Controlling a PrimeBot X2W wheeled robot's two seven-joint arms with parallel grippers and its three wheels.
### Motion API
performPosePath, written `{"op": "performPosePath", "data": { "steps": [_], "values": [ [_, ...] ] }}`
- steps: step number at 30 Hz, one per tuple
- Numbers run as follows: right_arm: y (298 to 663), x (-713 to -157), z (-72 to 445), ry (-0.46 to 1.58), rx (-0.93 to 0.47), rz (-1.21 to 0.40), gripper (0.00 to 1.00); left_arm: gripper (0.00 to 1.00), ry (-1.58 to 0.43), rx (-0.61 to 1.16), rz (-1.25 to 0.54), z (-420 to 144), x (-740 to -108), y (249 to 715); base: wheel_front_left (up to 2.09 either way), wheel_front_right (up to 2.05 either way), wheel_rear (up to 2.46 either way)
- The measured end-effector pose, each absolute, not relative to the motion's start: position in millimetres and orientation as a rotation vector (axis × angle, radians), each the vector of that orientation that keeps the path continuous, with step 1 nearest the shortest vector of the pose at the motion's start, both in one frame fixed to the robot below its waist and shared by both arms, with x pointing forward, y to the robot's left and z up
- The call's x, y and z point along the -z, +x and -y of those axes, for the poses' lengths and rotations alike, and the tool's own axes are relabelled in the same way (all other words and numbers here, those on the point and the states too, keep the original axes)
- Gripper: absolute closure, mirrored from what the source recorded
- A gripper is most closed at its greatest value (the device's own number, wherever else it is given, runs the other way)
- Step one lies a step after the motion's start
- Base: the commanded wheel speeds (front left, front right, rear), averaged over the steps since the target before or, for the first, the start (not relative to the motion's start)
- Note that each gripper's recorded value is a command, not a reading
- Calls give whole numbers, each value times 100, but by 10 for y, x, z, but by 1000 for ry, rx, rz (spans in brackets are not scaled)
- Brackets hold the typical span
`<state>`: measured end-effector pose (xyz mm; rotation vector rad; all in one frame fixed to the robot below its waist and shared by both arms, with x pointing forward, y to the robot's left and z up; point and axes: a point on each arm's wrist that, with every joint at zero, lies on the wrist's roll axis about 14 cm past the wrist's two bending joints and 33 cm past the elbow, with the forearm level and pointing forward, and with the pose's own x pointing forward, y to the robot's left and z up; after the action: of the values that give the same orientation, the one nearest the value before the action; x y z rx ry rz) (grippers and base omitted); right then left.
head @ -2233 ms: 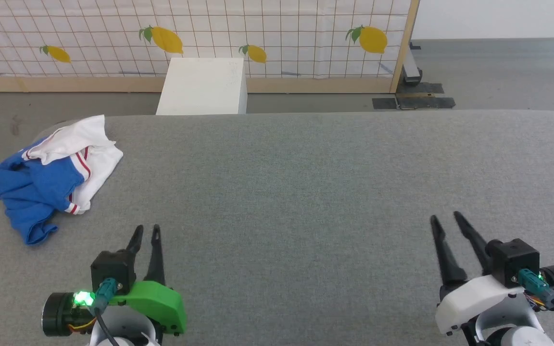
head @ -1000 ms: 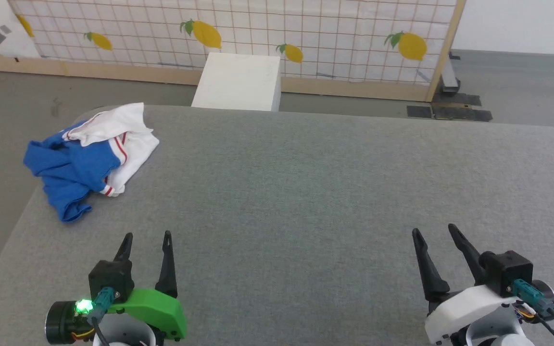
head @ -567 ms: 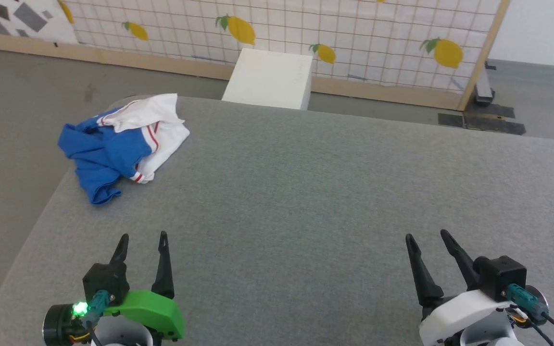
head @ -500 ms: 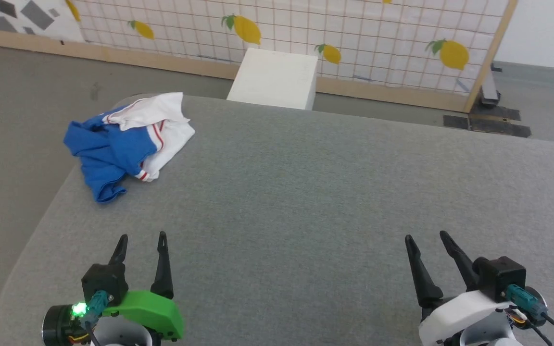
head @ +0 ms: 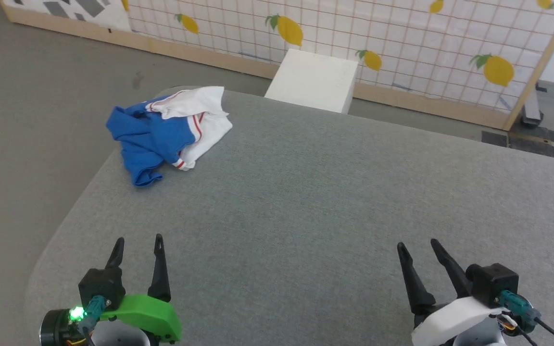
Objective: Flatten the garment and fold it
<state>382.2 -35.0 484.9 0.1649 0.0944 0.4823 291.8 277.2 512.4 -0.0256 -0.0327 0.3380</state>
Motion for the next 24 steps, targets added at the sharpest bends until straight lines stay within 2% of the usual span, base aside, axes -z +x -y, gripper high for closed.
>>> {"op": "performPosePath", "data": {
  "steps": [24],
  "values": [
    [3741, -4679, -139, 200, -618, -149, 0, 0, -33, -488, 48, -3112, -5058, 2449, 0, 0, 0]
  ]
}}
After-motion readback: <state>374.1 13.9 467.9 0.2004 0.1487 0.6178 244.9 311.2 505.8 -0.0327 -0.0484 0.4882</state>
